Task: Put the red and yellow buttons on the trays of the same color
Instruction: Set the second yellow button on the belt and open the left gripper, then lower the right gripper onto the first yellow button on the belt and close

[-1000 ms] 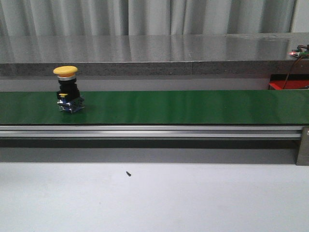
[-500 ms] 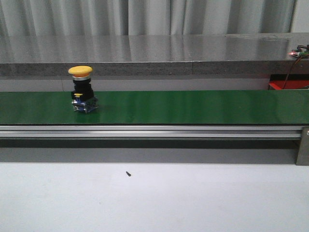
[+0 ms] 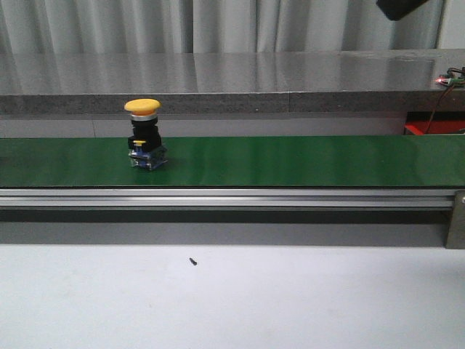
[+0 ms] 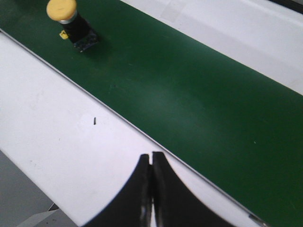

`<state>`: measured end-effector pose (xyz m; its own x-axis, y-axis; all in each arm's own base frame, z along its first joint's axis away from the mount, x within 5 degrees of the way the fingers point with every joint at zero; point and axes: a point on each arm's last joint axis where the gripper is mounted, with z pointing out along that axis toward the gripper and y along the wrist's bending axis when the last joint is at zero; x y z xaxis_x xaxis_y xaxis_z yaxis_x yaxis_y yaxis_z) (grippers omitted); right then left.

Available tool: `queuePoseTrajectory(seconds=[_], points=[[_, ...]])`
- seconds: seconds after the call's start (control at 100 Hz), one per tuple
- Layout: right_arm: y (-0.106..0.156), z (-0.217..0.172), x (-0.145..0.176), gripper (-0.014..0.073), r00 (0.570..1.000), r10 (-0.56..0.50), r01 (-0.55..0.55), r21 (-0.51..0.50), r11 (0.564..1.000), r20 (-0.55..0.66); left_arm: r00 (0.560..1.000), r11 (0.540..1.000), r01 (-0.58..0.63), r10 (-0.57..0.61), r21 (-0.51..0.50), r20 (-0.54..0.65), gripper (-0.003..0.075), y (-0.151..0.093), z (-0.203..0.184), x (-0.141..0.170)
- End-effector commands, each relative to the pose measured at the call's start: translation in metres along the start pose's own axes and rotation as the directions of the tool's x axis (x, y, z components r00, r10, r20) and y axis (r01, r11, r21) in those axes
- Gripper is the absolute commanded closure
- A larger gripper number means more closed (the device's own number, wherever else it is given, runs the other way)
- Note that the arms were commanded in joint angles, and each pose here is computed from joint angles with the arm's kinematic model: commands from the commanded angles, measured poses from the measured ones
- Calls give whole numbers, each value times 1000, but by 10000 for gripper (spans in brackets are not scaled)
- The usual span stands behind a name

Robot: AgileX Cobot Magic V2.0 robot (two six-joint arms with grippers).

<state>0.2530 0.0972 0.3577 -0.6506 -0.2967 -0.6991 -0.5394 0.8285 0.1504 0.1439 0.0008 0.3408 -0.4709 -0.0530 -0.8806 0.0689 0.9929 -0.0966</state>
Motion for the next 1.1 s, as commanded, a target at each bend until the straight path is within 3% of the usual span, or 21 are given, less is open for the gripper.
queuePoseTrajectory(seconds=[0.0,0.13,0.2,0.52,0.84,1.09], points=[[7,-7,-22,453,997,-39,40,-10,999,69,995,1000,9,-8,-7,101,740,-1,-6,-14],[12,4,-41,162,995,-66,69,-33,997,75,995,1000,9,-8,-7,101,740,-1,-6,-14],[16,10,-51,95,993,-82,86,-46,995,81,995,1000,9,-8,-7,101,740,-1,-6,-14],[37,50,-82,93,988,-153,154,-140,978,17,995,1000,9,-8,-7,99,740,-1,-6,-14],[38,102,-91,32,978,-178,154,-203,967,-104,995,1000,9,-9,-7,98,740,-1,-5,-14],[50,140,-94,36,965,-217,177,-246,953,-147,995,1000,9,-9,-7,98,740,-1,-5,-14]])
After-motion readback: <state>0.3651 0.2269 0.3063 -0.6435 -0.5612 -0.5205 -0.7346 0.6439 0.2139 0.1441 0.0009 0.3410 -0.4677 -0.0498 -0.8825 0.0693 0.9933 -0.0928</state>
